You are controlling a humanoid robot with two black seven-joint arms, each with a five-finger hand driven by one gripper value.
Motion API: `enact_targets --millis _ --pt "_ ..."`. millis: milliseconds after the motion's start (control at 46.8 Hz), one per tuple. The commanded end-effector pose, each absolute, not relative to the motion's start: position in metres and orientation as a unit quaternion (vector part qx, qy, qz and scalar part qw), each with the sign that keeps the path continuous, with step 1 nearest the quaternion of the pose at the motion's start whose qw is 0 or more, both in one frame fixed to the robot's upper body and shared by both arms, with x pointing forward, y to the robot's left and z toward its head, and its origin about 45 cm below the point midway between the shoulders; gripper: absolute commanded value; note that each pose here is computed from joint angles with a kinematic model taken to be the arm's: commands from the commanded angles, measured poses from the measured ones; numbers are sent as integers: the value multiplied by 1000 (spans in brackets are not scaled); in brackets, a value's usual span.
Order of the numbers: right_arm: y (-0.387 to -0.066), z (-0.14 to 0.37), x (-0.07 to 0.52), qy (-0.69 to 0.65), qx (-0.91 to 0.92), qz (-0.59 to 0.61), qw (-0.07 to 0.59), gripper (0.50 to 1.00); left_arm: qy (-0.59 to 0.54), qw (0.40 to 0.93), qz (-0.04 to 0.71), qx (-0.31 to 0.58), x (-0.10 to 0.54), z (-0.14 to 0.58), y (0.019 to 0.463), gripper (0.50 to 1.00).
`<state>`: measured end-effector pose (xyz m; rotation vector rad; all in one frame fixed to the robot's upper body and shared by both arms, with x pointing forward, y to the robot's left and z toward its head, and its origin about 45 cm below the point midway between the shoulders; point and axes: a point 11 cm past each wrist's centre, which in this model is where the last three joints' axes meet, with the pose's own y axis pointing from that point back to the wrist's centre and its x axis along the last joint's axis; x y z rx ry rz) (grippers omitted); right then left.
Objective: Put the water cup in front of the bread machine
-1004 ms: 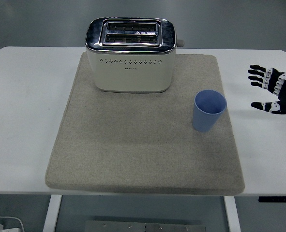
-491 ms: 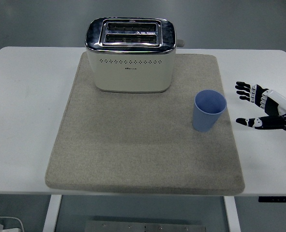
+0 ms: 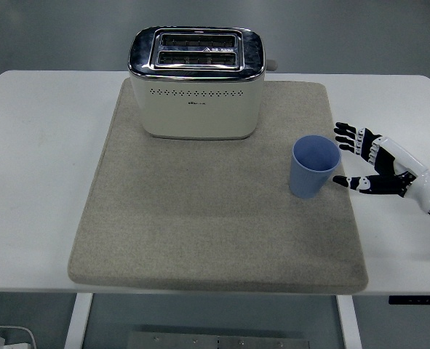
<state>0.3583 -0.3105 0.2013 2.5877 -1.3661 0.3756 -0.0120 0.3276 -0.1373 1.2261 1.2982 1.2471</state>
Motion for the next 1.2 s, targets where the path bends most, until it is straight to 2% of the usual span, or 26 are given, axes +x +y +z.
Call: enact_targets --millis 0,577,1175 --pt "-307 198 359 -461 874 123 93 946 528 463 507 499 -12 -137 328 1000" --pt "-282 180 366 -468 875 105 70 946 528 463 507 499 -12 -137 328 1000" --pt "-280 172 360 -474 874 90 61 946 528 463 507 499 -12 -137 328 1000"
